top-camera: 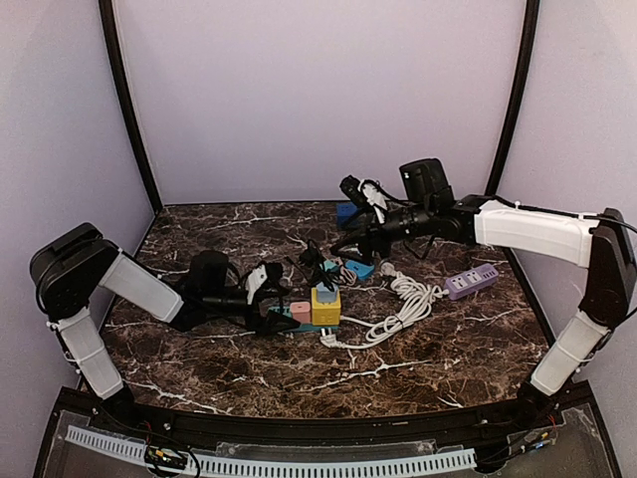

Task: Insert the plug
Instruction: Insert the plug into the socket, then pick up the plug from the center of the board.

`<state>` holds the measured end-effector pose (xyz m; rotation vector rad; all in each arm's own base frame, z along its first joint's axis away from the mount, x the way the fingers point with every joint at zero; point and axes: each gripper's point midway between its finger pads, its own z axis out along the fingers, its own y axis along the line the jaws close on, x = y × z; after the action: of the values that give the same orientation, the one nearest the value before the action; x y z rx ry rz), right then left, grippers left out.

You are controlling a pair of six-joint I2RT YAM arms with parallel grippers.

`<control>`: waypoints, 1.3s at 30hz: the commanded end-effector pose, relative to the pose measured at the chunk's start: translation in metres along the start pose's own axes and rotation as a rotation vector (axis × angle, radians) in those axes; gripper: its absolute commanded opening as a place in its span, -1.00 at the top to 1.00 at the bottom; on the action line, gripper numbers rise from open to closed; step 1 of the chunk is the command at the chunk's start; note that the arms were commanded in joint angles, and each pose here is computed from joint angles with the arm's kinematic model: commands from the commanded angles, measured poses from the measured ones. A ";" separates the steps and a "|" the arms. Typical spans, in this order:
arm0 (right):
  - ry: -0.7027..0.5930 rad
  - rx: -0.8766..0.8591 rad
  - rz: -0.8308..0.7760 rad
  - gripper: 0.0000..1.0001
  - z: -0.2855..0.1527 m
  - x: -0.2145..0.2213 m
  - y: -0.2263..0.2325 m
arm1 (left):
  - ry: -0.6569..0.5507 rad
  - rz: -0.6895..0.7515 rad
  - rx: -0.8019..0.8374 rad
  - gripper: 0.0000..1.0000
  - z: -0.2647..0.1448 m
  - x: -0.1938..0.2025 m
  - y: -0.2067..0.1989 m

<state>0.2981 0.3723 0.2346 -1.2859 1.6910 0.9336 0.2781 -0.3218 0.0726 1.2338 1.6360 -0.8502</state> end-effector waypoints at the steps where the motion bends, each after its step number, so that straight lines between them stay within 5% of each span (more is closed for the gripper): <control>1: 0.015 0.255 0.128 -0.71 -0.018 -0.002 -0.052 | -0.014 0.003 0.030 -0.67 -0.015 -0.014 -0.013; 8: 0.091 0.629 0.483 -0.69 -0.052 0.047 -0.155 | 0.015 -0.134 -0.181 -0.69 -0.035 -0.028 0.016; 17: 0.231 0.701 0.519 -0.63 -0.023 0.087 -0.210 | 0.086 -0.255 -0.621 -0.70 -0.081 -0.007 0.070; 27: 0.393 0.273 0.090 -0.62 0.030 0.111 -0.211 | 0.067 -0.233 -0.632 -0.66 -0.097 0.004 0.055; 39: 0.522 0.110 0.060 -0.30 0.042 0.166 -0.216 | 0.056 -0.222 -0.582 -0.65 -0.094 0.007 0.045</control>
<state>0.5067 0.2969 0.0642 -1.3845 2.1513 0.4943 0.3013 -0.2177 0.0969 0.6636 1.9347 -0.3810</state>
